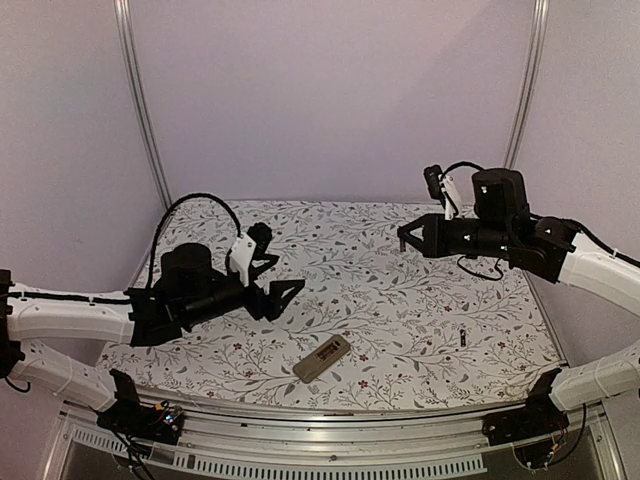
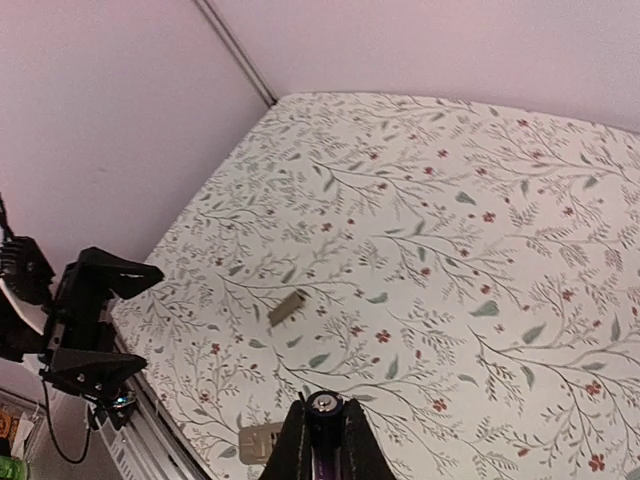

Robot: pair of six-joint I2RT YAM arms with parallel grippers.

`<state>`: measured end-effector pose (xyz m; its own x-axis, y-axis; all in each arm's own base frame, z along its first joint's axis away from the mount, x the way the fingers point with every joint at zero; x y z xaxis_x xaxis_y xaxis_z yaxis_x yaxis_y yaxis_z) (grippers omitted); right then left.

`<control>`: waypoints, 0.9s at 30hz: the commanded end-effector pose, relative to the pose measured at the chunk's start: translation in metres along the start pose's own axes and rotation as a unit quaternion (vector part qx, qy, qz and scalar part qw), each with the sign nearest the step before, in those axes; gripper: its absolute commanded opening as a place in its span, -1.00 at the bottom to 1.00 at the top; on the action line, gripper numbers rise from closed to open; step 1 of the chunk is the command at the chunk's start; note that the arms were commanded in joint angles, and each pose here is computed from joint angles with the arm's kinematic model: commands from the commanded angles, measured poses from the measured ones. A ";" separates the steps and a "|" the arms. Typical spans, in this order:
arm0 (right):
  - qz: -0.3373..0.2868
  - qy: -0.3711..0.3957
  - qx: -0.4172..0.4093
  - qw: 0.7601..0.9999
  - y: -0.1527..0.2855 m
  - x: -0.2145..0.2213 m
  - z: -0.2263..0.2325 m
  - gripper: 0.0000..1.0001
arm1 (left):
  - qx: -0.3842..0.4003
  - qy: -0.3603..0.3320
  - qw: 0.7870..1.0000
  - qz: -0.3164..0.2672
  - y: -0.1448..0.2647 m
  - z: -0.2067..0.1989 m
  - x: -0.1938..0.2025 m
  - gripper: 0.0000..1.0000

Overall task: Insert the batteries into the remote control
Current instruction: Pick up the battery at the center of the board, then adjust the remote control without batteries at the center of the board.

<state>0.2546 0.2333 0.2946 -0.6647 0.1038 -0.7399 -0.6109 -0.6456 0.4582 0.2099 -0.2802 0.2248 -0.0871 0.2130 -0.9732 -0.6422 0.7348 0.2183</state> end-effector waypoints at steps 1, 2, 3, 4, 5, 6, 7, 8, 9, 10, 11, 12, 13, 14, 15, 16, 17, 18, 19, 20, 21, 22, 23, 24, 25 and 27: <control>-0.091 0.057 -0.226 0.968 0.011 -0.012 0.087 -1.00 | 0.087 -0.005 0.994 -0.072 0.009 -0.030 -0.025 0.66; -0.103 0.069 -0.249 0.961 0.015 -0.012 0.102 -1.00 | 0.102 -0.006 0.992 -0.080 0.010 -0.036 -0.030 0.67; -0.106 0.079 -0.266 0.955 0.014 -0.010 0.116 -1.00 | 0.115 -0.007 0.990 -0.084 0.010 -0.043 -0.034 0.71; -0.112 0.098 -0.279 0.949 0.016 -0.008 0.129 -1.00 | 0.123 -0.007 0.988 -0.089 0.009 -0.048 -0.038 0.74; -0.114 0.111 -0.292 0.943 0.016 -0.005 0.140 -1.00 | 0.128 -0.008 0.987 -0.092 0.008 -0.053 -0.041 0.80; -0.115 0.128 -0.306 0.936 0.017 -0.003 0.151 -1.00 | 0.138 -0.012 0.986 -0.096 0.007 -0.061 -0.045 0.83; -0.109 0.139 -0.316 0.932 0.014 0.001 0.158 -1.00 | 0.147 -0.021 0.984 -0.101 0.007 -0.068 -0.048 0.85; -0.103 0.151 -0.329 0.927 0.012 0.005 0.164 -1.00 | 0.152 -0.030 0.982 -0.105 0.007 -0.075 -0.051 0.85; -0.096 0.158 -0.341 0.922 0.011 0.007 0.169 -1.00 | 0.148 -0.038 0.982 -0.109 0.006 -0.078 -0.054 0.86; -0.084 0.163 -0.349 0.919 0.008 0.013 0.172 -1.00 | 0.142 -0.042 0.982 -0.114 0.006 -0.079 -0.058 0.85; -0.078 0.172 -0.358 0.914 0.007 0.017 0.175 -1.00 | 0.139 -0.041 0.982 -0.119 0.007 -0.079 -0.061 0.83; -0.073 0.181 -0.367 0.909 0.007 0.022 0.177 -1.00 | 0.139 -0.039 0.982 -0.124 0.008 -0.079 -0.065 0.80; -0.069 0.190 -0.374 0.905 0.007 0.027 0.180 -1.00 | 0.139 -0.036 0.981 -0.132 0.010 -0.079 -0.069 0.75; -0.071 0.206 -0.379 0.899 0.009 0.033 0.184 -1.00 | 0.139 -0.034 0.980 -0.137 0.012 -0.079 -0.071 0.70; -0.075 0.215 -0.378 0.897 0.010 0.036 0.185 -1.00 | 0.143 -0.033 0.979 -0.144 0.015 -0.079 -0.073 0.65; -0.078 0.227 -0.379 0.894 0.011 0.040 0.187 -1.00 | 0.150 -0.034 0.977 -0.149 0.017 -0.080 -0.074 0.62; -0.083 0.240 -0.376 0.891 0.012 0.042 0.187 -1.00 | 0.155 -0.038 0.976 -0.150 0.019 -0.081 -0.073 0.62; -0.086 0.247 -0.376 0.889 0.014 0.043 0.187 -1.00 | 0.158 -0.043 0.976 -0.146 0.019 -0.083 -0.070 0.62; -0.090 0.256 -0.375 0.886 0.015 0.045 0.187 -1.00 | 0.157 -0.051 0.977 -0.136 0.018 -0.083 -0.064 0.64; -0.096 0.263 -0.373 0.885 0.019 0.045 0.186 -1.00 | 0.149 -0.064 0.979 -0.120 0.016 -0.081 -0.055 0.67; -0.100 0.276 -0.368 0.882 0.020 0.048 0.185 -1.00 | 0.142 -0.069 0.982 -0.100 0.013 -0.080 -0.046 0.70; -0.104 0.287 -0.363 0.880 0.022 0.049 0.183 -1.00 | 0.121 -0.069 0.987 -0.080 0.012 -0.075 -0.038 0.75; -0.105 0.302 -0.357 0.878 0.023 0.051 0.179 -1.00 | 0.112 -0.070 0.989 -0.060 0.012 -0.072 -0.027 0.79; -0.108 0.315 -0.353 0.874 0.026 0.052 0.177 -1.00 | 0.103 -0.071 0.991 -0.043 0.012 -0.069 -0.018 0.82; -0.103 0.324 -0.347 0.874 0.027 0.055 0.173 -0.99 | 0.098 -0.071 0.992 -0.028 0.014 -0.067 -0.008 0.84; -0.097 0.341 -0.337 0.872 0.029 0.060 0.167 -0.96 | 0.084 -0.062 0.995 0.000 0.017 -0.062 0.009 0.87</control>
<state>0.1299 0.3607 0.3517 -0.1364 -0.0157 -0.9905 -0.1120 -0.9932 0.0311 0.1519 -0.3236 0.2560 0.0936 0.1455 -0.9849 -0.4505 0.8884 0.0885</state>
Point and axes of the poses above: each gripper's point midway between its finger pads, its own y axis back along the fingers, its own z axis along the line the jaws close on, x = y × z, the point moved 5 cm from there along y, back along the fingers, and after that the axes turned 6 degrees about -y, right-handed, at the moved point
